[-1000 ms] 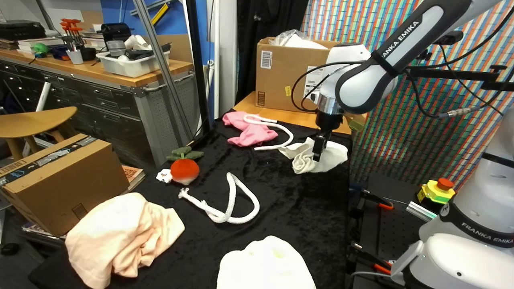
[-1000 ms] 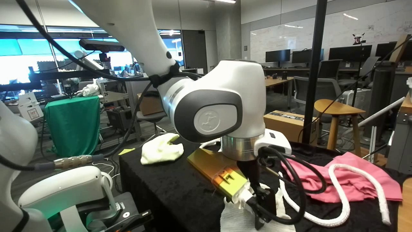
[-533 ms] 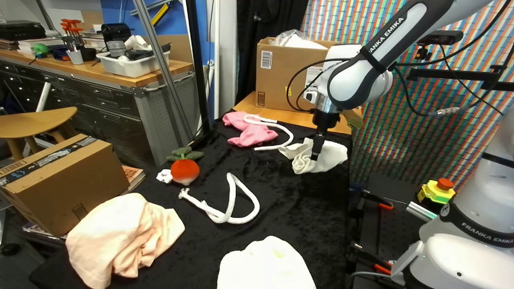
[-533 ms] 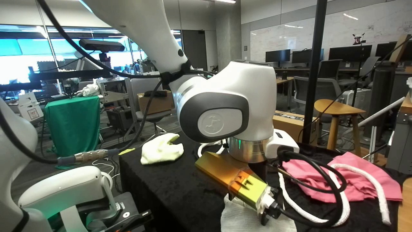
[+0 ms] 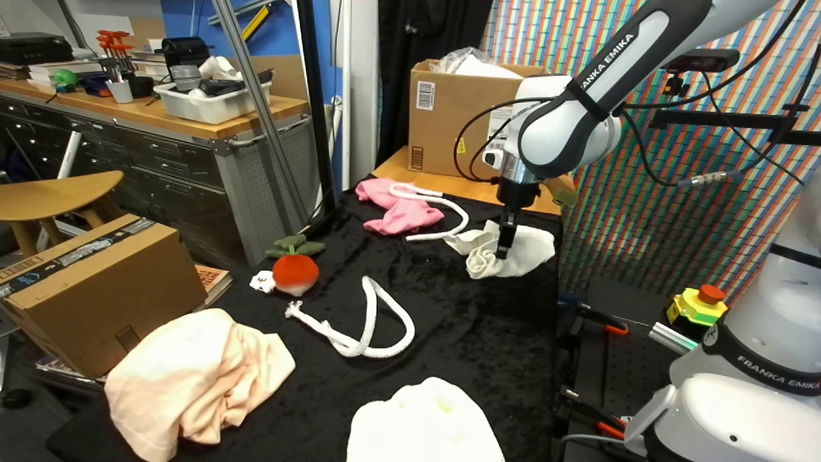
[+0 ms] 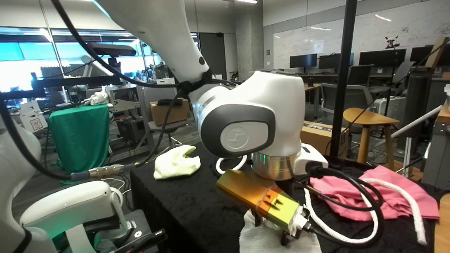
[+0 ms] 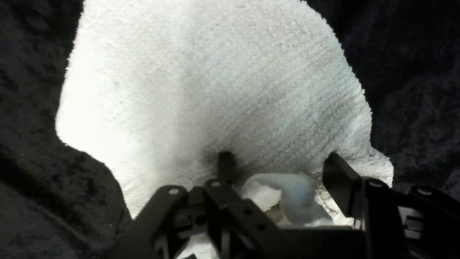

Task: Move the things on the table to the back right corner

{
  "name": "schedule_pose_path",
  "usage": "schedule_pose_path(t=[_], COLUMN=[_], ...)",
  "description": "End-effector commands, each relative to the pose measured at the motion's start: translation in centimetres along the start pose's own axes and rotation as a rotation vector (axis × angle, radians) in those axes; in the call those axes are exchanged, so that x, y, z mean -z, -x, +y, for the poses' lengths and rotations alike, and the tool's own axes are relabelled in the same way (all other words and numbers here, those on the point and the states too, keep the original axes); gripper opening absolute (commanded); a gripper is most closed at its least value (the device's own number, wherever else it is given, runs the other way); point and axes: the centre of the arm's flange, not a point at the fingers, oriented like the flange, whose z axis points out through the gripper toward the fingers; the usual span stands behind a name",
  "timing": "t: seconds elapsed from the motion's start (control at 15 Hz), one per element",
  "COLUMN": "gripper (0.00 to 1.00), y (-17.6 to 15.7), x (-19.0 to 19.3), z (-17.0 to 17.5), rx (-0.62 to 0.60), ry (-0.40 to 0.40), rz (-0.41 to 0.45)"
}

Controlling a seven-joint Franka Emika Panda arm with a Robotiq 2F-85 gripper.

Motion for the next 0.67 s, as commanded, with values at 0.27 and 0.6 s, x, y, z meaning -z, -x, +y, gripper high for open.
schedule_pose_path(t=[0.27, 0.6], gripper=[0.1, 0.09], y=[-0.3, -0.1], x=[0.5, 2.1], z=[0.0, -0.8], rx=[0.032, 0.059], ry=[0.024, 0.041], rz=[0.013, 0.015])
